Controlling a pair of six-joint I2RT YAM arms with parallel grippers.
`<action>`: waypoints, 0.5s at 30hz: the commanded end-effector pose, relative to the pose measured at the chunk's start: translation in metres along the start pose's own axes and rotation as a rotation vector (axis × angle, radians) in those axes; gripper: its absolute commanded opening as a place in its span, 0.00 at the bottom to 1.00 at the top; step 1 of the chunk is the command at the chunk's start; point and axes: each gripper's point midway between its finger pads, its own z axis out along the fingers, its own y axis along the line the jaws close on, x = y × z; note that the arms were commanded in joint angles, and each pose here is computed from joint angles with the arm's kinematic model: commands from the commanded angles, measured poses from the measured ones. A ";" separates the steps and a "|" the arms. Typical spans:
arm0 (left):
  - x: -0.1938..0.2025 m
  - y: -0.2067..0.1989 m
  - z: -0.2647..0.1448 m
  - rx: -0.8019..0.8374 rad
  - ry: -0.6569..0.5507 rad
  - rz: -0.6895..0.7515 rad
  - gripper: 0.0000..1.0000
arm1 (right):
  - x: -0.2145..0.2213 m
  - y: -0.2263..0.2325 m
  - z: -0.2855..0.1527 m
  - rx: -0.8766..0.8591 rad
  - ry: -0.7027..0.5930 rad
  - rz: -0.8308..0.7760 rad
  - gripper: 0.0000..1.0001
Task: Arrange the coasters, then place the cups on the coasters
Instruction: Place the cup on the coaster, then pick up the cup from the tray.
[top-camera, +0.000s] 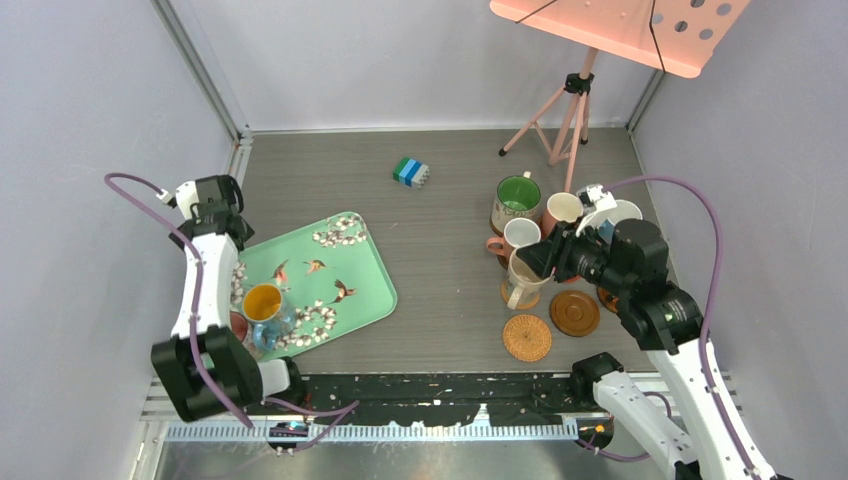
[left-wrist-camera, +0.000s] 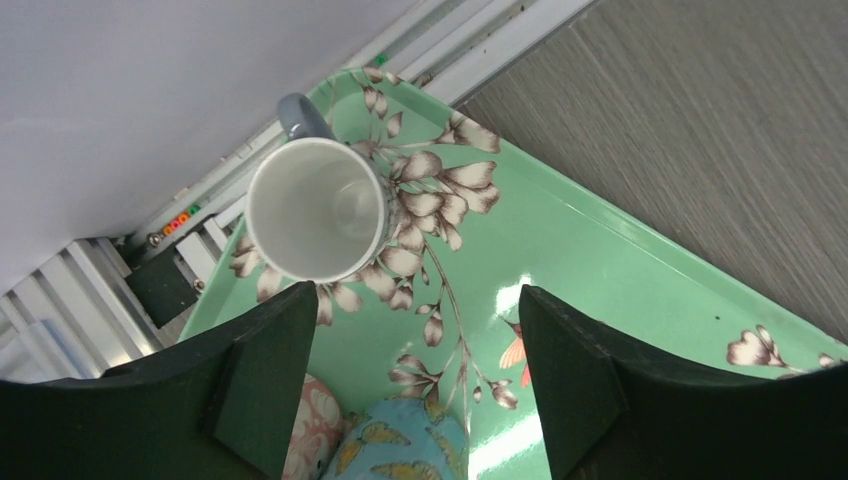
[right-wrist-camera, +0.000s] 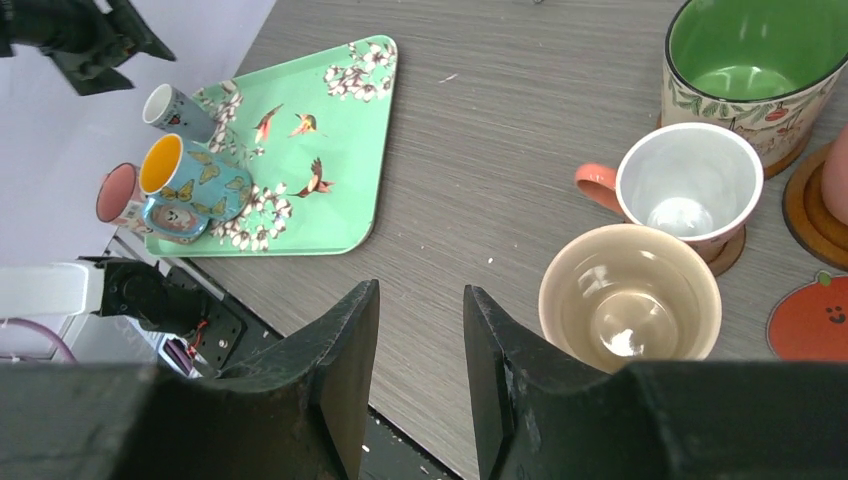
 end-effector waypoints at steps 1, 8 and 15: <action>-0.004 0.000 0.023 -0.003 0.077 -0.045 0.73 | -0.015 0.014 -0.007 -0.057 -0.058 -0.049 0.43; 0.003 0.006 0.048 -0.014 0.128 -0.043 0.66 | -0.013 0.014 -0.010 -0.055 -0.055 -0.056 0.43; 0.024 -0.005 0.062 0.023 0.224 0.004 0.52 | -0.016 0.014 -0.016 -0.040 -0.065 -0.066 0.43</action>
